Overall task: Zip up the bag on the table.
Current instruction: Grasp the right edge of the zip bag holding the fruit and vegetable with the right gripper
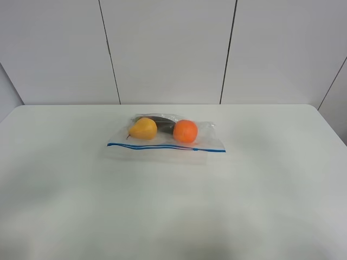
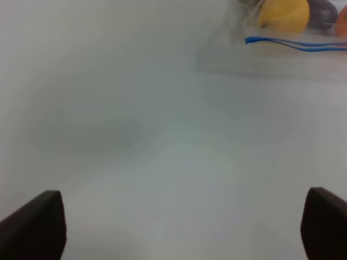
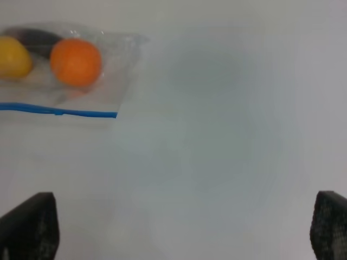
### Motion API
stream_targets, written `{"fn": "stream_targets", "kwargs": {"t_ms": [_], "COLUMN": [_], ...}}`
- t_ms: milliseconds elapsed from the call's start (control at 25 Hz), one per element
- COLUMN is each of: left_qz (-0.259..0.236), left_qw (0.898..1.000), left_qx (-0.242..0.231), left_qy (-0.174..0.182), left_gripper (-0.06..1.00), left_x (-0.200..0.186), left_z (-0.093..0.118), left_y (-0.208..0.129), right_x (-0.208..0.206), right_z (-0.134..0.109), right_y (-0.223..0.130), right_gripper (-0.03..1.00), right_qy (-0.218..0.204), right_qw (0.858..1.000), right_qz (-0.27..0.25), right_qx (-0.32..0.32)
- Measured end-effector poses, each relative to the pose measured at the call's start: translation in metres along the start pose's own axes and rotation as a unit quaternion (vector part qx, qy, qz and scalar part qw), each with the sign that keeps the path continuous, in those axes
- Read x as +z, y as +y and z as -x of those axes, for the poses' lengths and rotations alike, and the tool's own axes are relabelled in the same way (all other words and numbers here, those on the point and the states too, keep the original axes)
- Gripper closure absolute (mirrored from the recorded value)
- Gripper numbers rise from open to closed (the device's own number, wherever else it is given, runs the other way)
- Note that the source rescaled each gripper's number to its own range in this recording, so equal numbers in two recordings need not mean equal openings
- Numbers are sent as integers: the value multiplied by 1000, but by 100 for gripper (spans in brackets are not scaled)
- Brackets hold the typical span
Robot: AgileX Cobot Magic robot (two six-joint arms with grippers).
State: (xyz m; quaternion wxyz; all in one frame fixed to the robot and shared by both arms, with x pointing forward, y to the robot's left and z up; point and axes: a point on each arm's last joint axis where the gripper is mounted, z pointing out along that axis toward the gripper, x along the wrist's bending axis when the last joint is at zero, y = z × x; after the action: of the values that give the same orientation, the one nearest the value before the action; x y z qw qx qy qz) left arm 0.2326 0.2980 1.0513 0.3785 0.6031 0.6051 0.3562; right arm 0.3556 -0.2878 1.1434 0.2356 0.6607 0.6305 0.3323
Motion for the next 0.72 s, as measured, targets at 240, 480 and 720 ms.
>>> {"fn": "stream_targets", "kwargs": {"t_ms": [240, 480, 720], "left_qz": [0, 0, 0], "left_qw": [1000, 1000, 1000], "left_qx": [0, 0, 0], "left_qy": [0, 0, 0], "left_gripper": [-5, -5, -5], "left_x": [0, 0, 0], "left_z": [0, 0, 0], "left_y": [0, 0, 0], "right_x": [84, 179, 254], "right_z": [-1, -2, -12], "right_y": [59, 59, 36], "right_gripper": [-3, -1, 0], "right_qy": [1, 45, 141], "right_qw": [994, 974, 944], "right_qz": [-113, -219, -288], "right_qx": [0, 27, 84]}}
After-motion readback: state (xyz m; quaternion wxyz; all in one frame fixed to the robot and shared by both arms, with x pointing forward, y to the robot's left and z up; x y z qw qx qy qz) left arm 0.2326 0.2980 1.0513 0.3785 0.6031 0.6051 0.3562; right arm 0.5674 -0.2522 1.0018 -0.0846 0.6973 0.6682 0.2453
